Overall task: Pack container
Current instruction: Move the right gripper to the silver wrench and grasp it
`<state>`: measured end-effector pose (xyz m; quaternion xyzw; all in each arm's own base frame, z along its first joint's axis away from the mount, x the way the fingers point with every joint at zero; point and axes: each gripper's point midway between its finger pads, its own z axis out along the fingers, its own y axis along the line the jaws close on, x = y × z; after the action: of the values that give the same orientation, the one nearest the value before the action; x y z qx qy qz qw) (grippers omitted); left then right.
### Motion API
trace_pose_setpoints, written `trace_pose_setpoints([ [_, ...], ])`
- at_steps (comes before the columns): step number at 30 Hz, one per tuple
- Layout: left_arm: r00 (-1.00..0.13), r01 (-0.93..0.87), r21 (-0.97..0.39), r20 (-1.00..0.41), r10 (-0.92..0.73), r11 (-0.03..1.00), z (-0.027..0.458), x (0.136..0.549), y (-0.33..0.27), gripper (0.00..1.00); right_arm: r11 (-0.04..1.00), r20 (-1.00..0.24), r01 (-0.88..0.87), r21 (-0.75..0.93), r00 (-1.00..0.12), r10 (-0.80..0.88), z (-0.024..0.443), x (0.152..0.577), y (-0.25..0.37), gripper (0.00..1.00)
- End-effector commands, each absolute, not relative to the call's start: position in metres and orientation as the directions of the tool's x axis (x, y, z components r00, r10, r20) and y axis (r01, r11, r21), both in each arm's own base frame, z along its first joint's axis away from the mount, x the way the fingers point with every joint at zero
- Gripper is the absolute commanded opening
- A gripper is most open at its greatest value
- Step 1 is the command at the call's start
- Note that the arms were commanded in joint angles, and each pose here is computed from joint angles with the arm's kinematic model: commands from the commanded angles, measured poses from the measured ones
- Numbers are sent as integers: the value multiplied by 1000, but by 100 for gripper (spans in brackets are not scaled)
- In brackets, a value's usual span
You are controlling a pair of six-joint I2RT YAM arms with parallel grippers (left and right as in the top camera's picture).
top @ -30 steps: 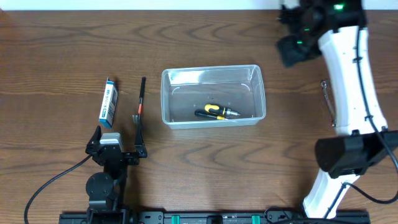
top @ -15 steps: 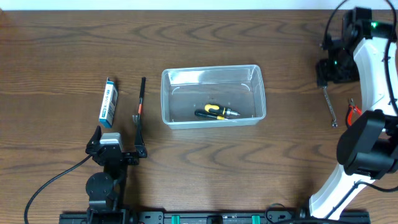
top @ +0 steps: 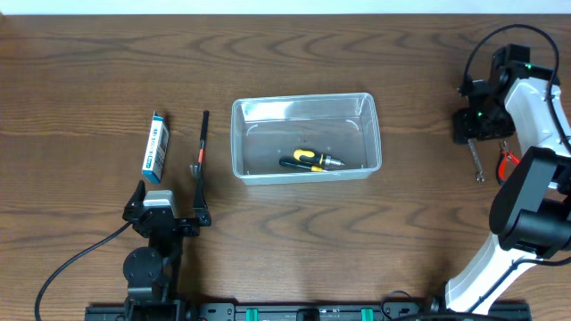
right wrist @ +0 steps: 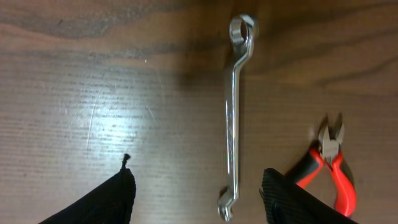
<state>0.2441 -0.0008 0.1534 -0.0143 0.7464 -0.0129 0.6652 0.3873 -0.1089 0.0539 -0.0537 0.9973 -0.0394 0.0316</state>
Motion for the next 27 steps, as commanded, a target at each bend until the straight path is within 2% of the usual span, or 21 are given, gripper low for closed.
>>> trace_pose_setpoints([
  [1, -157, -9, -27, -987, -28, 1000, 136, 244, 0, 98, 990, -70, -122, -76, -989, -127, 48, 390, -110, 66],
  [8, -157, -9, -27, -987, -28, 1000, 136, 244, 0, 98, 987, -92, -137, -87, -985, -145, 45, 398, -112, 64],
  [14, -157, -9, -27, -987, -28, 1000, 136, 244, 0, 98, 988, -57, -140, -72, -988, -144, 29, 395, -111, 61],
  [27, -157, -9, -27, -987, -28, 1000, 136, 244, 0, 98, 992, -10, -120, -46, -993, -120, 3, 390, -117, 64],
])
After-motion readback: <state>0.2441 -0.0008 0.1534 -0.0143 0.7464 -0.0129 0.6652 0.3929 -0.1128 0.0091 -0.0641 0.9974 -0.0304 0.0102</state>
